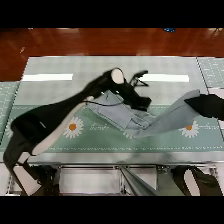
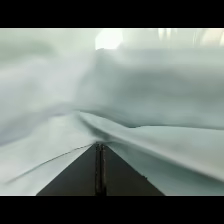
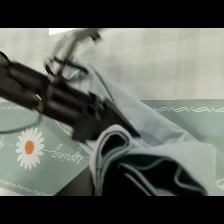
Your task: Fold the shirts.
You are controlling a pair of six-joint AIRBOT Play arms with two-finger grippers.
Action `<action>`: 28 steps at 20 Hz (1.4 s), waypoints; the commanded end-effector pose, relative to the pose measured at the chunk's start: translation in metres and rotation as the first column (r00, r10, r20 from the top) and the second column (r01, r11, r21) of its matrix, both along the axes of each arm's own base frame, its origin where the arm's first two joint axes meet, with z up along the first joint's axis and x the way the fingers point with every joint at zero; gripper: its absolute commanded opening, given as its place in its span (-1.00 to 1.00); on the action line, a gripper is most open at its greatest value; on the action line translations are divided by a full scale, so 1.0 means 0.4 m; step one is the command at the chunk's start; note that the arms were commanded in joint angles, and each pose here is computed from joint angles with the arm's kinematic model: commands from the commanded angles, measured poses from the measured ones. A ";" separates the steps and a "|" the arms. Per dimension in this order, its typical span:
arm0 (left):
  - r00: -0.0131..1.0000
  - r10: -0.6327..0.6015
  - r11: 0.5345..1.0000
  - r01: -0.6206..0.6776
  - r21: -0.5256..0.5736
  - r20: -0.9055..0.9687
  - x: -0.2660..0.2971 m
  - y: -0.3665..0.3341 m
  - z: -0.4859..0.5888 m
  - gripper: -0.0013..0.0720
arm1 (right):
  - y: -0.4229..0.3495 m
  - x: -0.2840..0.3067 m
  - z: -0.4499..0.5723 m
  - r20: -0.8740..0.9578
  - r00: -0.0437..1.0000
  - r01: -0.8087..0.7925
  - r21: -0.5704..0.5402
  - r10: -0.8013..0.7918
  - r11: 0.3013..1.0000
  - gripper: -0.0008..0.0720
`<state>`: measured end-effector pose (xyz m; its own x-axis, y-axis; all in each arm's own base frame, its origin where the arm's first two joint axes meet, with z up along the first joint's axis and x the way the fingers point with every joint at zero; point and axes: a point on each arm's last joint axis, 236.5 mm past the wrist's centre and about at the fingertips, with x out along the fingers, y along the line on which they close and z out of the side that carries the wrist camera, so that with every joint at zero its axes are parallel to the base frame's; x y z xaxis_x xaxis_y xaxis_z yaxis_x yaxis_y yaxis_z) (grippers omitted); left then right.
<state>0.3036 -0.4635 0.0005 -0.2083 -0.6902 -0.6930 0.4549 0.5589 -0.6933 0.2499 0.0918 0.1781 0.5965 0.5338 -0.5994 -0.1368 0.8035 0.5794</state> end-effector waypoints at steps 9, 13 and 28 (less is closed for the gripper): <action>0.785 0.531 0.826 -0.563 0.010 0.319 0.084 0.766 0.241 -0.92 | 0.505 0.291 -0.208 -0.100 0.927 -0.339 0.190 0.362 0.921 -0.92; 0.759 0.570 0.800 -0.600 0.000 0.316 -0.033 0.807 0.207 -0.92 | 0.648 0.377 -0.358 -0.194 0.882 -0.395 0.196 0.430 0.898 -0.92; 0.703 0.663 0.733 -0.680 -0.031 0.257 -0.015 0.813 0.115 -0.92 | 0.578 0.301 -0.324 -0.349 0.731 -0.520 0.272 0.587 0.810 0.15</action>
<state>0.2913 -0.1426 0.0527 0.4597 -0.5501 -0.6972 0.1049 0.8132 -0.5724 0.3909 0.3567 0.0244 -0.0274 0.8167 -0.5765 -0.2526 0.5523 0.7944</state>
